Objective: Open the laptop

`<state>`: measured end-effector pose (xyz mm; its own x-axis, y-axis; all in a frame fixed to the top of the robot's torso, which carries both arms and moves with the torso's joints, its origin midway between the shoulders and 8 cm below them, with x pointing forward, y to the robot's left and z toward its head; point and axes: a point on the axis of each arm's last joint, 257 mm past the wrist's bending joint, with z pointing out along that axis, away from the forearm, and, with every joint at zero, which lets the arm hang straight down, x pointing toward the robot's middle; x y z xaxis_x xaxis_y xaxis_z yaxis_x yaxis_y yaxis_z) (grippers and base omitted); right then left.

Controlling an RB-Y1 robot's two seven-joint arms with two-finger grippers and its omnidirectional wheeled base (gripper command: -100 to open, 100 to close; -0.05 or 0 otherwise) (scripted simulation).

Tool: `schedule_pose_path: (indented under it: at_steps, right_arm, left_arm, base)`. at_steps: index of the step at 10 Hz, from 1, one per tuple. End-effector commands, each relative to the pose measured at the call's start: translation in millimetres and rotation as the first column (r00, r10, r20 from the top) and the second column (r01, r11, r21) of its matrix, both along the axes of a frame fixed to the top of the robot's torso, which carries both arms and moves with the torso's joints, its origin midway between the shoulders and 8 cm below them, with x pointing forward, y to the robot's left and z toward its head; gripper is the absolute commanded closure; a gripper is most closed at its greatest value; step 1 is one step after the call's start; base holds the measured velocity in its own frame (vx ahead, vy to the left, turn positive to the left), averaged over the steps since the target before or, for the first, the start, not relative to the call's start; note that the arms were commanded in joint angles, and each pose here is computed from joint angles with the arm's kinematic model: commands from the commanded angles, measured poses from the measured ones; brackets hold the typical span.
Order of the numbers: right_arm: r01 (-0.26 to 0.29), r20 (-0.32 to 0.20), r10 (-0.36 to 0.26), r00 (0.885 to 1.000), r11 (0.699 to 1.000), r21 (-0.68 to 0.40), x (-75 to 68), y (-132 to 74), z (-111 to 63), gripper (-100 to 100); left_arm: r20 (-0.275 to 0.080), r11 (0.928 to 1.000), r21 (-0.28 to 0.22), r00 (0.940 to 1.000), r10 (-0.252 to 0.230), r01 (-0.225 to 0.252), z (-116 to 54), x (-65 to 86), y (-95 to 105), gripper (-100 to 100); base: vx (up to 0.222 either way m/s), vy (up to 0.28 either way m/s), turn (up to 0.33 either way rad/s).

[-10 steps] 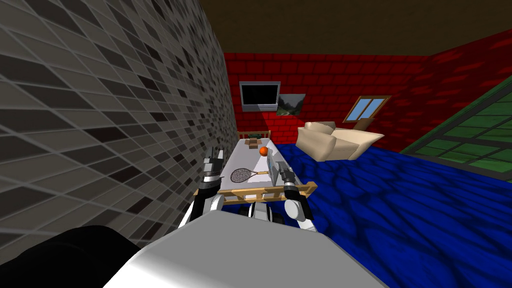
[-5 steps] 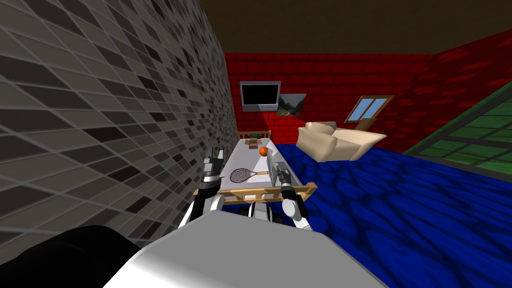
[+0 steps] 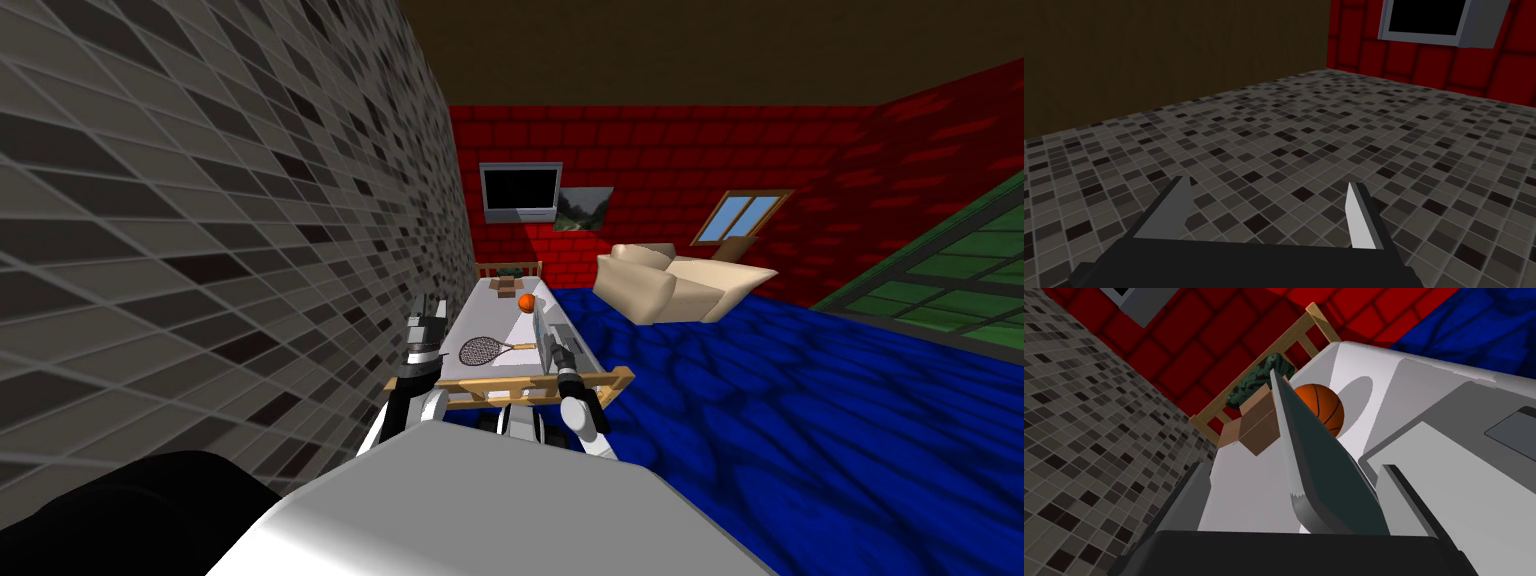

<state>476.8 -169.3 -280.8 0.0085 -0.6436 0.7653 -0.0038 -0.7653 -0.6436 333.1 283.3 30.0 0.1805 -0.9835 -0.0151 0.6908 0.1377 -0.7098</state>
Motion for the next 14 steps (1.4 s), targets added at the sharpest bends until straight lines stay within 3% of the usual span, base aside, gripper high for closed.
schedule_pose_path:
  at_steps: [1, 6, 9, 10, 14]
  right_arm:
    - [-0.009, -0.053, 0.015, 0.998, 0.994, 0.113, 0.6, 9, -21.8, -100]
    - [0.0, -0.137, 0.042, 0.99, 0.956, 0.294, -0.5, 24, -56.0, -100]
    - [0.0, -0.139, 0.043, 0.989, 0.954, 0.298, -0.6, 25, -56.3, -100]
    - [0.0, -0.138, 0.043, 0.989, 0.955, 0.298, -0.6, 25, -56.3, 100]
    - [0.023, -0.141, 0.038, 0.989, 0.915, 0.402, -8.2, 26, -60.7, 100]
  left_arm:
    - [0.0, 1.0, 0.0, 1.0, 0.0, 0.0, 0.0, 0.0, 0.0, 0]
    - [0.0, 1.0, 0.0, 1.0, 0.0, 0.0, 0.0, 0.0, 0.0, 0]
    - [0.0, 1.0, 0.0, 1.0, 0.0, 0.0, 0.0, 0.0, 0.0, 0]
    - [0.0, 1.0, 0.0, 1.0, 0.0, 0.0, 0.0, 0.0, 0.0, 0]
    - [0.0, 1.0, 0.0, 1.0, 0.0, 0.0, 0.0, 0.0, 0.0, 0]
  base:
    - [0.012, -0.029, 0.019]
    - [0.011, -0.025, 0.016]
    - [0.004, -0.01, 0.004]
    - [0.0, 0.0, 0.0]
    - [0.018, -0.093, 0.062]
